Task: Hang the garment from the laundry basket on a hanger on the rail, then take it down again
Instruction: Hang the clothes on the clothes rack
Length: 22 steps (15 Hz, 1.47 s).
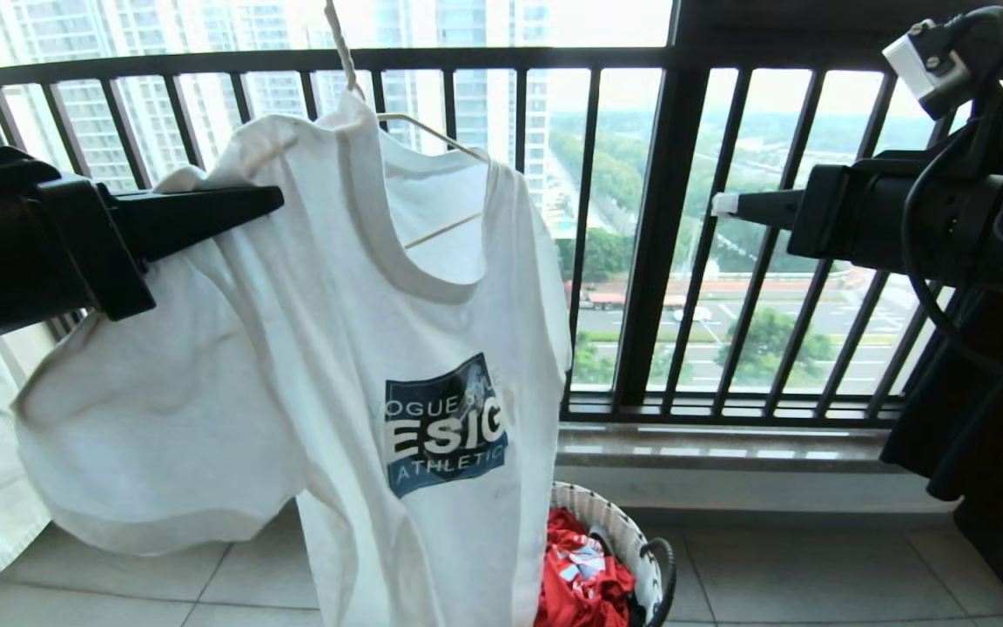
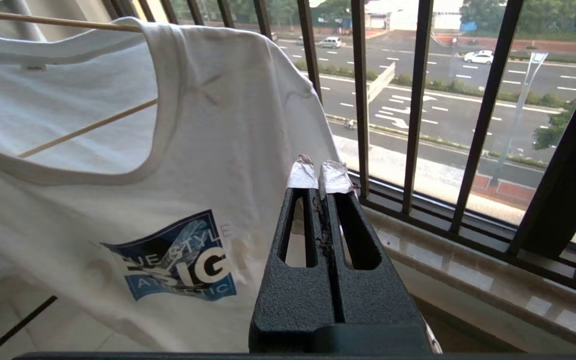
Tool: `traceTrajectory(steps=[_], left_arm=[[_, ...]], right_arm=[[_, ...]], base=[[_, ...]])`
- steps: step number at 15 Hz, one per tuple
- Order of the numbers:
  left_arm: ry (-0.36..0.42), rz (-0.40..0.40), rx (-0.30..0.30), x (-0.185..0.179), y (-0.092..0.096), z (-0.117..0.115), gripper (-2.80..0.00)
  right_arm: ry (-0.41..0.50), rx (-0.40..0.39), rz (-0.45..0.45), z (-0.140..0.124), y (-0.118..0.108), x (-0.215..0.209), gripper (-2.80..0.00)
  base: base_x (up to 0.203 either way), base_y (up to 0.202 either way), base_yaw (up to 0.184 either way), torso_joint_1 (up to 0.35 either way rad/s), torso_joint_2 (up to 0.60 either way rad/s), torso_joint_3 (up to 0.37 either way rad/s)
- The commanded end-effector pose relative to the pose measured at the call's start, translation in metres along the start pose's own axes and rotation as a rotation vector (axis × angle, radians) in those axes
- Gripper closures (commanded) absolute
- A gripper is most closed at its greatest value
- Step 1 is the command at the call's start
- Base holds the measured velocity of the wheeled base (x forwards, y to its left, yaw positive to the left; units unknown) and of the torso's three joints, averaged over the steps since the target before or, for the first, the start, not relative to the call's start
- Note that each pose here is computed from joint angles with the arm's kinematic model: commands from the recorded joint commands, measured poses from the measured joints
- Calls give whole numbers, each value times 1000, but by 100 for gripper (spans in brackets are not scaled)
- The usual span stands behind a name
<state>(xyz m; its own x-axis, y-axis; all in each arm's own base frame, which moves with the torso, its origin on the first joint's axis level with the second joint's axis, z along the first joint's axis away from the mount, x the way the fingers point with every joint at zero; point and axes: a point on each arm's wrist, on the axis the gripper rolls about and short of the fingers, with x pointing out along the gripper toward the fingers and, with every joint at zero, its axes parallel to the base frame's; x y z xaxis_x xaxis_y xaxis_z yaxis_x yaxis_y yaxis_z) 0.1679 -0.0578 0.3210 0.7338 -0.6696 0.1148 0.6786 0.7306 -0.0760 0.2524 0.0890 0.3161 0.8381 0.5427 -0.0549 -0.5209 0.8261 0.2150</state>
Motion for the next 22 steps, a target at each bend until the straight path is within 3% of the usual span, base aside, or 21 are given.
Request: traceTrajectory(steps=[1, 22], left_arm=[[1, -1, -1, 0, 0, 0, 0], [-7, -7, 2, -1, -2, 1, 0]], right_arm=[[3, 2, -1, 0, 0, -1, 0], [6, 2, 8, -1, 1, -3, 0]], base=[[0, 0, 0, 83, -460, -284], [0, 0, 0, 177, -468, -291]])
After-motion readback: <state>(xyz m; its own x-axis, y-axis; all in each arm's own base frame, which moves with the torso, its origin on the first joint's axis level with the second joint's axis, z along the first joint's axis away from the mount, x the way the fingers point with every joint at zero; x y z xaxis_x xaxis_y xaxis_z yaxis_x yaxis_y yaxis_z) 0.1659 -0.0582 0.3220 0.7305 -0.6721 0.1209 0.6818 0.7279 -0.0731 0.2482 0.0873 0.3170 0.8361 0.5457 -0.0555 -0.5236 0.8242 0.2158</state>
